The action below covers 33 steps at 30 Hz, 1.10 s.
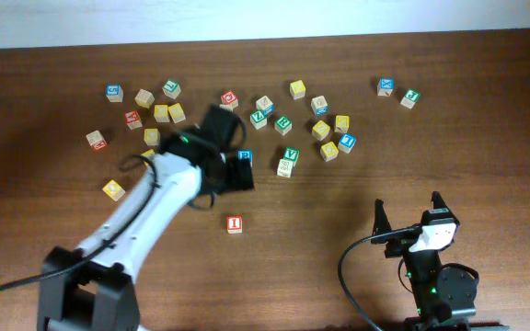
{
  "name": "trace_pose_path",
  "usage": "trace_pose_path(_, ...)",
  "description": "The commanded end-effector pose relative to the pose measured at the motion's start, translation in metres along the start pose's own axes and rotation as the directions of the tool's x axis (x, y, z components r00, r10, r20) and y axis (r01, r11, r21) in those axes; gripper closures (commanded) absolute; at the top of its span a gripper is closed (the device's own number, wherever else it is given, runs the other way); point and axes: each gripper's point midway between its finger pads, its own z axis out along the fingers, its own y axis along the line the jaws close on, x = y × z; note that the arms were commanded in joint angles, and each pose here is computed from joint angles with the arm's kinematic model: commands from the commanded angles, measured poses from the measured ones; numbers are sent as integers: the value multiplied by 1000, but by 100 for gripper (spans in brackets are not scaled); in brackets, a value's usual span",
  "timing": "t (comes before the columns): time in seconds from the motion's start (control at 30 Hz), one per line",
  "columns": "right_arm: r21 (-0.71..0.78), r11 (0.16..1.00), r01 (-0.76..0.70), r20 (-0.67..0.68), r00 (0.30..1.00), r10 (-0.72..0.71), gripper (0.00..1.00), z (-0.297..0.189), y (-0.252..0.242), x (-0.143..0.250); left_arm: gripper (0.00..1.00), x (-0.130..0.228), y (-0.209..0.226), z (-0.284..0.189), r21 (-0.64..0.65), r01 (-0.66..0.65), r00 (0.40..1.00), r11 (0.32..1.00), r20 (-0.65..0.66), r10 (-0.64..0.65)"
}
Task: Spell out ICRA
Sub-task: 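Move the left gripper to the yellow 'C' block near the top-left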
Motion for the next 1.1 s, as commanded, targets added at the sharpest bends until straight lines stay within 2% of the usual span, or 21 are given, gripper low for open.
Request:
trace_pose_path(0.0,11,1000,-7,-3,1000,7,2,0,-2,2,1,-58,26,-48,20,101,986,995,129,-103)
trace_pose_path(0.07,11,1000,-7,-3,1000,7,2,0,-2,2,1,-75,51,-59,20,173,971,985,162,-174)
trace_pose_path(0.2,11,1000,-7,-3,1000,7,2,0,-2,2,1,-83,80,-60,6,248,954,969,171,-245)
trace_pose_path(0.23,11,1000,-7,-3,1000,7,2,0,-2,2,1,-83,80,-60,7,234,958,972,170,-232)
trace_pose_path(0.33,11,1000,-7,-3,1000,7,2,0,-2,2,1,-90,75,-60,-2,31,981,1000,193,-30)
trace_pose_path(0.4,11,1000,-7,-3,1000,7,2,0,-2,2,1,-101,88,-62,-75,27,970,997,242,-8)
trace_pose_path(0.43,11,1000,-7,-3,1000,7,2,0,-2,2,1,-109,93,-63,-84,50,962,995,270,-25)
trace_pose_path(0.53,11,1000,-7,-3,1000,7,2,0,-2,2,1,-114,117,-64,-51,254,930,966,287,-229)
trace_pose_path(0.63,11,1000,-7,-3,1000,7,2,0,-2,2,1,-117,151,-59,-66,350,905,934,283,-319)
trace_pose_path(0.8,11,1000,-7,-3,1000,7,2,0,-2,2,1,-111,188,-44,-106,429,887,897,235,-397)
trace_pose_path(0.97,11,1000,-7,-3,1000,7,2,0,-2,2,1,-103,204,-35,-130,461,880,878,195,-433)
trace_pose_path(1.03,11,1000,-7,-3,1000,7,2,0,-2,2,1,-104,193,-32,-73,454,883,888,168,-438)
trace_pose_path(1.07,11,1000,-7,-3,1000,7,2,0,-2,2,1,-106,177,-26,7,443,889,896,125,-441)
